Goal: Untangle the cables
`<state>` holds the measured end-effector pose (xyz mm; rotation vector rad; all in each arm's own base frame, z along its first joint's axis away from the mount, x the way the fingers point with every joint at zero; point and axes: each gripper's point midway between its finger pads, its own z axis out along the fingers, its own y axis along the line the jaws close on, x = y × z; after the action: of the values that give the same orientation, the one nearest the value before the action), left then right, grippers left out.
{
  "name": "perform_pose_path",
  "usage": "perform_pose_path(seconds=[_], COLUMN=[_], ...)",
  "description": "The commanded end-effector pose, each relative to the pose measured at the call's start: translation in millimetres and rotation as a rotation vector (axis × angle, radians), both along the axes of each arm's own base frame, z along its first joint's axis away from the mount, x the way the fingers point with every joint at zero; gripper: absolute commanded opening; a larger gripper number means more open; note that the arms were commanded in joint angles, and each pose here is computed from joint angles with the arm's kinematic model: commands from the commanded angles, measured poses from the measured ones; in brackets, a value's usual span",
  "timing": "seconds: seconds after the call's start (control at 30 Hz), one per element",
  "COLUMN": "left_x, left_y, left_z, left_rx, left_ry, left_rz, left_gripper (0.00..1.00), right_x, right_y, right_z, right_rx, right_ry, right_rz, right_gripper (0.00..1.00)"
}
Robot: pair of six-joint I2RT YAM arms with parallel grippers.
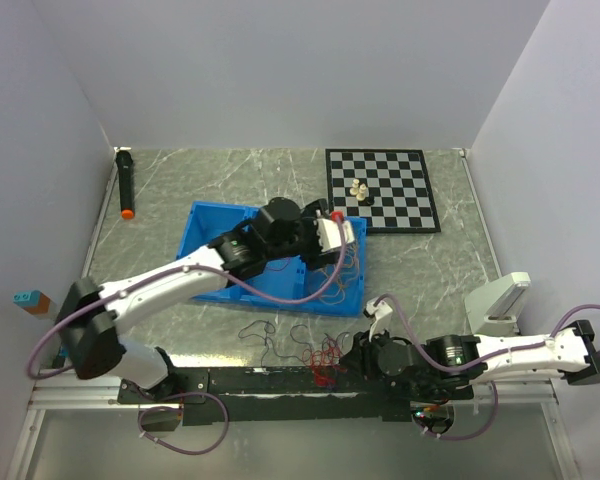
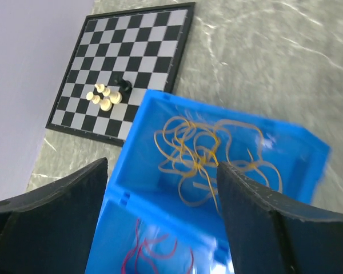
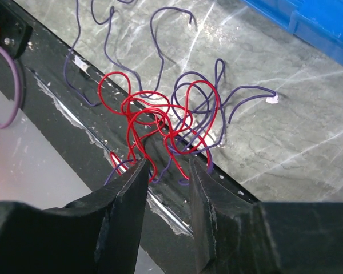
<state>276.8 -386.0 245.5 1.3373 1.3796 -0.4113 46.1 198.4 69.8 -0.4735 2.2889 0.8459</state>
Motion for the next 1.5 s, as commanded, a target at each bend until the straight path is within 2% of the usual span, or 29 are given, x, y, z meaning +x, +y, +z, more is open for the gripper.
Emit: perform_pose_path(seconds=[0.0, 0.1, 0.17, 0.33, 0.5, 0.73, 0.97, 1.13, 1.27, 1.33, 1.47], left_x=[-38, -82, -104, -131, -157, -168, -168, -157, -148, -141, -140], left_y=[31, 60, 80, 115, 138, 159, 165, 160, 161, 159, 157], left_z=[14, -26, -48, -84, -117, -159, -181, -190, -204, -207, -210], left_rx=[0.075, 0.244, 0.311, 0.402, 0.492, 0.575, 0.613, 0.609, 0.624, 0.622, 0.628], left_ry=[0.032, 0.098, 0.122, 0.126, 0.235, 0.283, 0.279, 0.25, 0.214, 0.181, 0.141], left_rz=[-0.129, -0.311, -0.382, -0.466, -0.537, -0.55, -0.56, -0.526, -0.492, -0.467, -0.501], left_gripper=[0.81, 0.8, 0.81, 0.82, 0.81, 0.8, 0.79, 0.72, 0.6, 0.58, 0.53], right_x=[0, -1, -2, 0, 1, 1, 2, 2, 3, 3, 3], right_y=[9, 12, 13, 16, 17, 16, 16, 15, 13, 12, 12], right_z=[15, 12, 10, 8, 9, 8, 9, 8, 9, 8, 7], right_rx=[0.031, 0.019, 0.007, -0.009, -0.015, -0.022, -0.027, -0.024, -0.021, -0.019, -0.02], right_ry=[-0.005, -0.004, 0.001, -0.006, -0.007, -0.009, -0.018, -0.019, -0.019, -0.019, -0.02], right_rz=[0.001, 0.007, 0.008, -0.001, -0.008, -0.01, -0.008, -0.01, -0.014, -0.016, -0.015], right_gripper=[0.42, 0.43, 0.43, 0.46, 0.47, 0.47, 0.47, 0.47, 0.47, 0.47, 0.47])
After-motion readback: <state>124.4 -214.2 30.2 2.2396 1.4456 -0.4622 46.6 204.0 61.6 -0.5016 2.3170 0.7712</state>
